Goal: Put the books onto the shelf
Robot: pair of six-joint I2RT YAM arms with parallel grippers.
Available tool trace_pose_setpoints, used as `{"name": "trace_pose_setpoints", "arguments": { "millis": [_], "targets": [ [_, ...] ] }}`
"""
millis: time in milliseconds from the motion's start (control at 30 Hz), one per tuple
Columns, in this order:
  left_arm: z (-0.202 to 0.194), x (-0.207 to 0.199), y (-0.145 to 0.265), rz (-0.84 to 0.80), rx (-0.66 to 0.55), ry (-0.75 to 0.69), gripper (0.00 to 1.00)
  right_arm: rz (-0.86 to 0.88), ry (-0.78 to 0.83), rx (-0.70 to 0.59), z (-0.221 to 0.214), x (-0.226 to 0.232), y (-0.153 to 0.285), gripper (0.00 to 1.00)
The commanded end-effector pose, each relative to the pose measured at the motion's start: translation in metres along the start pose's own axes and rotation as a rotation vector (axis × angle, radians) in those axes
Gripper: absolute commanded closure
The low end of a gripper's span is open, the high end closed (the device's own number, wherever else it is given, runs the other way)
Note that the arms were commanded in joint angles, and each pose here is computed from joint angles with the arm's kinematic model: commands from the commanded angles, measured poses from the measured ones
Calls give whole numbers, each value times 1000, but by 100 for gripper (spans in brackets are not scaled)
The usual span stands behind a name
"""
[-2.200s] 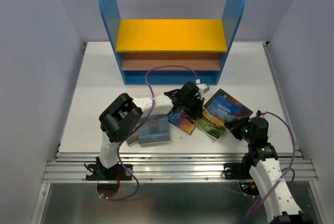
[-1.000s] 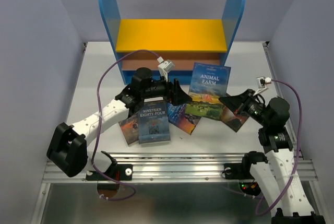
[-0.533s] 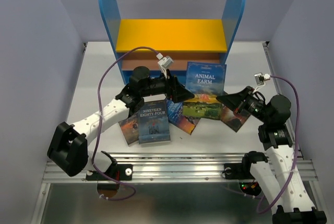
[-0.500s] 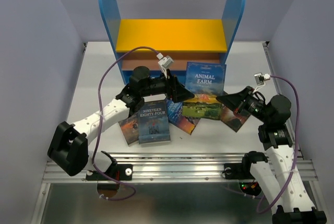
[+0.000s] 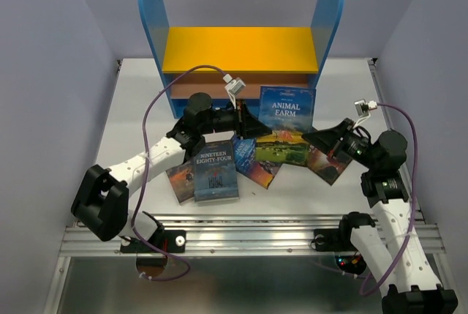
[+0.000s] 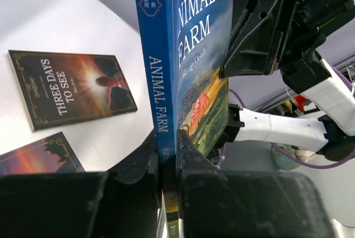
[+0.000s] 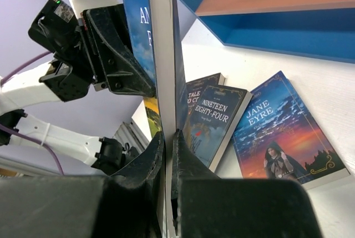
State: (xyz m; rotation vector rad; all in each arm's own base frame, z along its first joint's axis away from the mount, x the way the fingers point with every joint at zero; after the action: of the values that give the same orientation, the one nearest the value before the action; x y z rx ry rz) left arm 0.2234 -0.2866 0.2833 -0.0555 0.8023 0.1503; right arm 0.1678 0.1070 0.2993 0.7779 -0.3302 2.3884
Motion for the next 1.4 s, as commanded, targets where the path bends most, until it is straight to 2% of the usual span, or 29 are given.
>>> {"name": "trace_pose_setpoints", "arguments": {
  "millis": [0, 133, 167, 200, 233, 300, 333, 367, 433, 600, 700, 800, 933, 1067, 1200, 1367],
  "targets": [
    [11, -20, 4, -69, -35, -90, 100, 55, 107, -42, 15, 14, 0, 99],
    [15, -26, 8, -79, -60, -133, 100, -38, 129, -40, 24, 8, -2, 99],
    [18, -27, 9, -66, -84, -159, 100, -88, 104, -13, 20, 3, -1, 92],
    [26, -32, 12, -45, -134, -188, 100, -146, 126, -16, 26, 0, 0, 78],
    [31, -36, 15, -32, -164, -247, 100, -171, 138, -22, 29, 0, 1, 43],
    [50, -53, 25, 15, -268, -334, 100, -233, 179, -54, 38, -2, 2, 23],
    [57, -51, 28, 111, -329, -348, 100, -254, 182, -60, 42, 1, 4, 10],
    [71, -65, 37, 160, -404, -440, 100, -301, 201, -81, 47, -2, 6, 0],
    [85, -71, 47, 307, -516, -485, 100, -352, 203, -101, 51, -3, 9, 0],
    [124, -97, 85, 472, -781, -657, 100, -407, 221, -130, 54, -8, 11, 0],
    [144, -102, 104, 582, -943, -733, 100, -419, 223, -134, 55, -10, 12, 0],
    [165, -95, 123, 762, -1091, -807, 100, -426, 222, -137, 55, -10, 12, 0],
    [197, -79, 133, 883, -1141, -846, 100, -444, 228, -144, 56, -13, 12, 0],
    [218, -64, 139, 914, -1213, -933, 100, -447, 216, -139, 59, -14, 10, 0],
    [247, -41, 147, 959, -1161, -919, 100, -449, 211, -126, 59, -17, 7, 0],
    [257, -6, 156, 938, -1125, -934, 100, -450, 203, -101, 58, -22, 4, 0]
  ]
}}
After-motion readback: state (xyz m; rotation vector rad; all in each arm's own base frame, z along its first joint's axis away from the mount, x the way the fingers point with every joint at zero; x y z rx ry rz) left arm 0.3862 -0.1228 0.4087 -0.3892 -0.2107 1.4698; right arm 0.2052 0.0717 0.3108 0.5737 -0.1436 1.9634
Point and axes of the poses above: each gripper's point midway between its finger pads, its own y axis back along the fingers, its own x axis along the line the jaws close on, z = x × y, the point moved 7 cm from there along y, back along the fingers, and after that the axes turned 6 degrees about y, right-handed, at the moved point
